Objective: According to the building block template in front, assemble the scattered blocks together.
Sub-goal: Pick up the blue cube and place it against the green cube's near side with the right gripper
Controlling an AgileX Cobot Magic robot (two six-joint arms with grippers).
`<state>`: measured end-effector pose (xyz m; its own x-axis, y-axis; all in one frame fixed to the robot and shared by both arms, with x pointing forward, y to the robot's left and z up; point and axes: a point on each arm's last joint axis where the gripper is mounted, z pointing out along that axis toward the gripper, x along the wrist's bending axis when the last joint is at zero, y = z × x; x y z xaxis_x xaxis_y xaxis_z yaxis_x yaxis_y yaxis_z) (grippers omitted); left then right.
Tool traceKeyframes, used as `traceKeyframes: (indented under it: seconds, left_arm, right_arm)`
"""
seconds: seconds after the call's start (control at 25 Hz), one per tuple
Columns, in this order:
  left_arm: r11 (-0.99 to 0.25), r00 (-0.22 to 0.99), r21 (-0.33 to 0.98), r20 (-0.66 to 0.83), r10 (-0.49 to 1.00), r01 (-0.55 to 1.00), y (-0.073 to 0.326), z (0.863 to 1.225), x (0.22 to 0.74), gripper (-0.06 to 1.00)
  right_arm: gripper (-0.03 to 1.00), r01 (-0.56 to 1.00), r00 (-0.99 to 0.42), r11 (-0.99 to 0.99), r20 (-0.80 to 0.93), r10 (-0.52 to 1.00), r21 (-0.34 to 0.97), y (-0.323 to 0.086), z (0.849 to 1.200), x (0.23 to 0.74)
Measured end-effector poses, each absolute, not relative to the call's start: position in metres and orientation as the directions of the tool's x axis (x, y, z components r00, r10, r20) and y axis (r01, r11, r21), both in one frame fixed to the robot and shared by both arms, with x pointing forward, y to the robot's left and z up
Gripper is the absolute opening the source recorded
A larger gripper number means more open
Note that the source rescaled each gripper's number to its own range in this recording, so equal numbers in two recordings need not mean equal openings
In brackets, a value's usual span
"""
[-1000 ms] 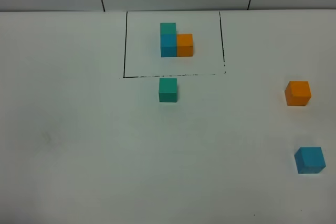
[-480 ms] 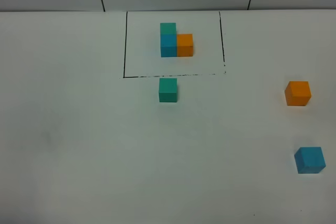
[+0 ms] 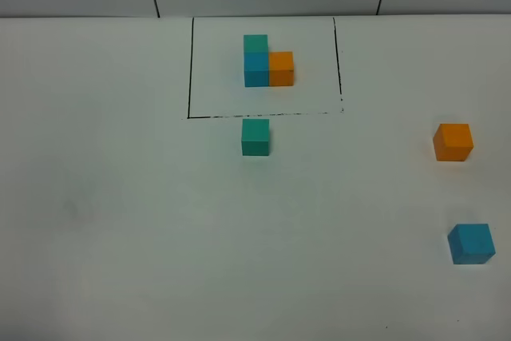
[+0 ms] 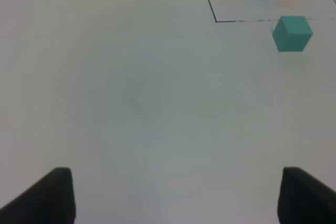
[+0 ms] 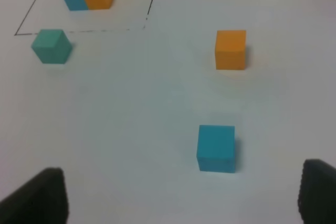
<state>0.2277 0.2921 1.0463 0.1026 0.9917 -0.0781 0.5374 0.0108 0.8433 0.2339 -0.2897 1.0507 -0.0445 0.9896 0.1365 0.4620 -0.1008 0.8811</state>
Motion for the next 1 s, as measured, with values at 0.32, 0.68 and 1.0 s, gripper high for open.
traceKeyframes:
  seconds: [0.32,0.68,1.0]
  left_arm:
    - [0.011,0.103,0.843,-0.078,0.992,0.537,0.2921,1.0463,0.2277,0.64]
    - [0.011,0.103,0.843,-0.078,0.992,0.537,0.2921,1.0463,0.2277,0.64]
    - [0.011,0.103,0.843,-0.078,0.992,0.537,0.2921,1.0463,0.2277,0.64]
  right_arm:
    - [0.78,0.462,-0.044,-0.101,0.137,0.99,0.881,-0.2897,1.0507,0.2339]
    - [0.78,0.461,-0.042,-0.106,0.141,0.989,0.881,-0.2897,1.0509,0.234]
    - [0.78,0.458,-0.039,-0.114,0.148,0.988,0.882,-0.2897,1.0511,0.2341]
